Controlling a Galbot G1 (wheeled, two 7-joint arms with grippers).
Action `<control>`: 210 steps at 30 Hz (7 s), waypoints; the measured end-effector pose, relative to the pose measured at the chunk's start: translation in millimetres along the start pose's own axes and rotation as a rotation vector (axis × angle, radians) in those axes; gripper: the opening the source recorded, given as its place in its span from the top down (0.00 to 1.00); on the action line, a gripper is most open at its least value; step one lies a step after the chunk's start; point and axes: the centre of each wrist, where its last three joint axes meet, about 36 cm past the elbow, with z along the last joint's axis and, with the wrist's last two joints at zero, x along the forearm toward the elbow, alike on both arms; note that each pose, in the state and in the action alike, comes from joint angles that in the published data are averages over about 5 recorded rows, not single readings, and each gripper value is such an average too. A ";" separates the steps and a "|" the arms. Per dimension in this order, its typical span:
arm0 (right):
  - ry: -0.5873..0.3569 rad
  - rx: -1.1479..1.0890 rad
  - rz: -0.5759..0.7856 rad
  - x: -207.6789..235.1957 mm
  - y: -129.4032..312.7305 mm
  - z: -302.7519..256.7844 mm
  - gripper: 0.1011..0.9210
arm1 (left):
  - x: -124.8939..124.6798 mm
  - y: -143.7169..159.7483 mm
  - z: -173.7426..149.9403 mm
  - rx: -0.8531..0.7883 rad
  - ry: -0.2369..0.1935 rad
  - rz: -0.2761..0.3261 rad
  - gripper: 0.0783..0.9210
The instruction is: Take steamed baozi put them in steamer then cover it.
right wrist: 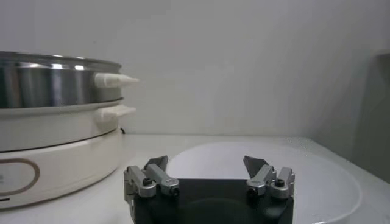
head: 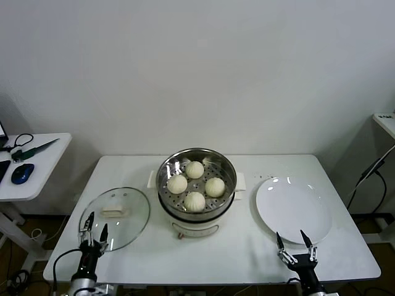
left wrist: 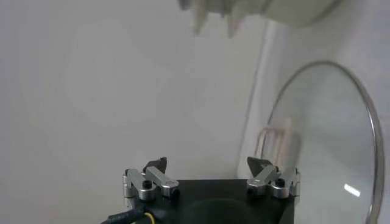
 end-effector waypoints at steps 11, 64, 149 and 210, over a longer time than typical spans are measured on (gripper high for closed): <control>-0.001 -0.005 0.009 7.2 12.1 1.4 0.12 | -37.2 -22.0 8.3 -0.175 -0.019 -0.005 0.12; -0.031 -0.009 0.033 17.6 17.8 4.8 0.12 | -89.5 -8.3 13.8 -0.135 0.028 0.029 0.94; -0.080 0.060 0.090 -3.8 -0.6 -2.3 0.12 | -96.1 108.7 -332.5 -0.075 -0.094 0.021 0.94; -0.100 -0.013 0.069 -10.9 11.5 -17.4 0.12 | 14.4 94.8 -88.8 1.108 -0.113 0.106 0.12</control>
